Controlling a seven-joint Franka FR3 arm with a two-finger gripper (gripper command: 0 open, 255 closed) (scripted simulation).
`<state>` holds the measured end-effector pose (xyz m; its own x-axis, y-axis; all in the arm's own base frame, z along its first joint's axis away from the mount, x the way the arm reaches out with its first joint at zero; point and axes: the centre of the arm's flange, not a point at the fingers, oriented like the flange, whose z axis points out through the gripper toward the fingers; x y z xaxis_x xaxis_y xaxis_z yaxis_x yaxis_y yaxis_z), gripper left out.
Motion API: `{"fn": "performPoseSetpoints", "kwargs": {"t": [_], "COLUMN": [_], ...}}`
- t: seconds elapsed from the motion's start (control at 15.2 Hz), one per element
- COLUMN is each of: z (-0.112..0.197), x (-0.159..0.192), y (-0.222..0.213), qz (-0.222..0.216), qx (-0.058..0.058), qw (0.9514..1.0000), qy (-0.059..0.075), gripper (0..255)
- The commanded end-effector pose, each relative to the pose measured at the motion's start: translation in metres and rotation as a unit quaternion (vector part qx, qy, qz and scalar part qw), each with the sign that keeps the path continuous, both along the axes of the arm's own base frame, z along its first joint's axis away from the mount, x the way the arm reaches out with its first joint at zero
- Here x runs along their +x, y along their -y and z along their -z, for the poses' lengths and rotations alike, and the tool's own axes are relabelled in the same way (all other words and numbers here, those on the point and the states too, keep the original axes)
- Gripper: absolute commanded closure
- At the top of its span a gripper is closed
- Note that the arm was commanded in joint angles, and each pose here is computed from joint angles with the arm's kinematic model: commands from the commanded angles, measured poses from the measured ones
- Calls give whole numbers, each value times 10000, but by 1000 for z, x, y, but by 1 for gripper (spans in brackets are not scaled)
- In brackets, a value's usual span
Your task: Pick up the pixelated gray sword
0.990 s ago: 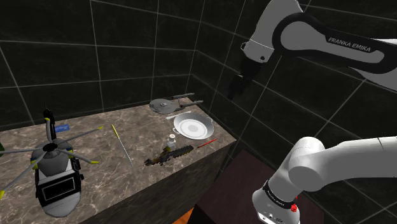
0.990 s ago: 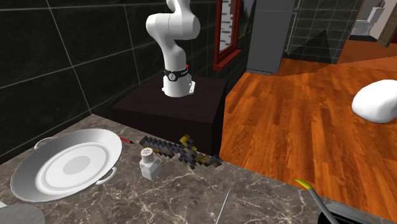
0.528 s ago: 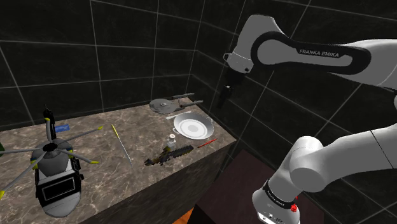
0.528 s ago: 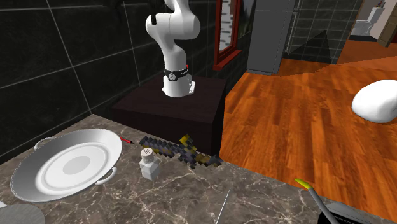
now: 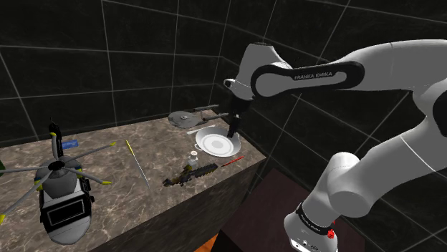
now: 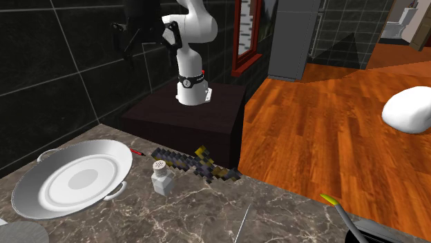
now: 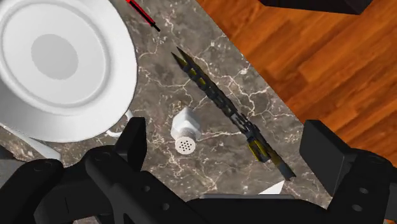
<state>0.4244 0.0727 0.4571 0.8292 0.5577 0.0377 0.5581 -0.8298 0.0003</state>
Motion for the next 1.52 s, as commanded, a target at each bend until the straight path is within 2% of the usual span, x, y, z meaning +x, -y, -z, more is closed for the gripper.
{"fn": "performPoseSetpoints", "kwargs": {"t": [0.0,0.2,0.33,0.46,0.59,0.73,0.99,1.45], "z": [24,58,81,103,126,149,196,229], "x": [13,28,37,45,51,56,62,63], "y": [-11,-28,-40,-52,-65,-78,-106,-106], "qz": [-474,-1149,-1597,-2040,-2480,-2915,-3765,-3789], "qx": [-38,-97,-135,-174,-212,-250,-324,-326], "qw": [9989,9933,9870,9787,9684,9561,9256,9246], "qy": [-18,-56,-81,-106,-131,-156,-204,-206], "gripper": [0,0,0,0,0,0,0,0]}}
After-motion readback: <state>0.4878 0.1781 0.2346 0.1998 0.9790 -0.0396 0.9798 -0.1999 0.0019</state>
